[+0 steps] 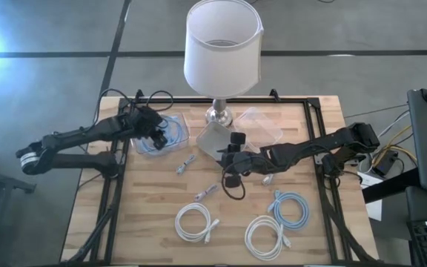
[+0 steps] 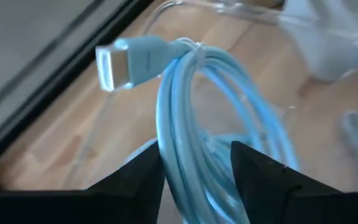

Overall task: Pick & Place USB Port
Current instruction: Put the left blue HDMI cable into the left transparent bin, then put the blue HDMI cable into the left transparent bin

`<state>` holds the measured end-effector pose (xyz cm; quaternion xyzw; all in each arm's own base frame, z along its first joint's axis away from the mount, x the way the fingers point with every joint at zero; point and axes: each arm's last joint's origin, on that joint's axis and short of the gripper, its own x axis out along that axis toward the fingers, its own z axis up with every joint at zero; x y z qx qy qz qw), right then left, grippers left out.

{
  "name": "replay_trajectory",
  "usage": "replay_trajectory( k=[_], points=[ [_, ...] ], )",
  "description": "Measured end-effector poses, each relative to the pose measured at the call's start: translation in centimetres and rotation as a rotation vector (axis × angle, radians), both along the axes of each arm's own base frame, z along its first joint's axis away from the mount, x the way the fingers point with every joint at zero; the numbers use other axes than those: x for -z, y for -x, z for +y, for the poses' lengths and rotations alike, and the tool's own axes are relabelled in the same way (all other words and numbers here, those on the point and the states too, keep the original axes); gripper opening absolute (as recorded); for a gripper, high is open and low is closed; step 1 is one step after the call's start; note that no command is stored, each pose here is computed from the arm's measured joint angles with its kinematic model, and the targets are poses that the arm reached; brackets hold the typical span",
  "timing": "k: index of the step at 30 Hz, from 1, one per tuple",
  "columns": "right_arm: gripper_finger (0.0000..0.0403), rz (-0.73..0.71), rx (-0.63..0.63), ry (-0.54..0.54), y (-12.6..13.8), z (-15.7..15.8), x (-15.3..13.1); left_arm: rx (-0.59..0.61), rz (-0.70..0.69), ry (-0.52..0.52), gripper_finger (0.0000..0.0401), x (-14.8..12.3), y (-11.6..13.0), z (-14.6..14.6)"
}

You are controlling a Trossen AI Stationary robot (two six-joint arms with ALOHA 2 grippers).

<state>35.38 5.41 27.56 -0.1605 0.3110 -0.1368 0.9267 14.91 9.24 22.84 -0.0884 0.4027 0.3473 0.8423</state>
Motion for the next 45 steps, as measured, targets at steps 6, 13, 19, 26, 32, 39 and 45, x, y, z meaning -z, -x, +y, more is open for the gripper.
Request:
replay_trajectory(
  k=[6, 13, 19, 26, 32, 39, 45],
  points=[
    [0.0175, 0.0, 0.018, -0.029, 0.1, 0.0, 0.4, -0.009, 0.065, -0.038, 0.0195, 0.1, 0.3, 0.0],
    [0.0191, 0.009, 0.002, -0.093, 0.2, 0.1, 0.8, 0.001, 0.112, -0.021, 0.0197, 0.4, 0.7, -0.2],
    [0.0198, 0.031, 0.034, -0.126, 0.5, 0.1, 1.1, 0.003, 0.138, -0.006, 0.0197, -0.2, 1.2, -0.5],
    [0.0199, 0.052, 0.09, -0.18, 0.8, 0.0, 1.4, 0.01, 0.111, -0.029, 0.0197, -2.1, 1.3, -0.5],
    [0.0199, 0.091, 0.109, -0.211, 1.2, 0.1, 1.8, 0.016, 0.085, -0.051, 0.0197, -3.1, 1.2, -0.5],
    [0.0199, 0.172, 0.122, -0.323, 1.8, 0.4, 2.4, 0.039, 0.044, -0.047, 0.0197, -3.6, 1.0, -0.5],
    [0.0199, 0.267, 0.21, -0.353, 2.9, 0.3, 3.1, 0.141, -0.078, 0.003, 0.0197, -4.0, 0.2, -0.7]
  ],
)
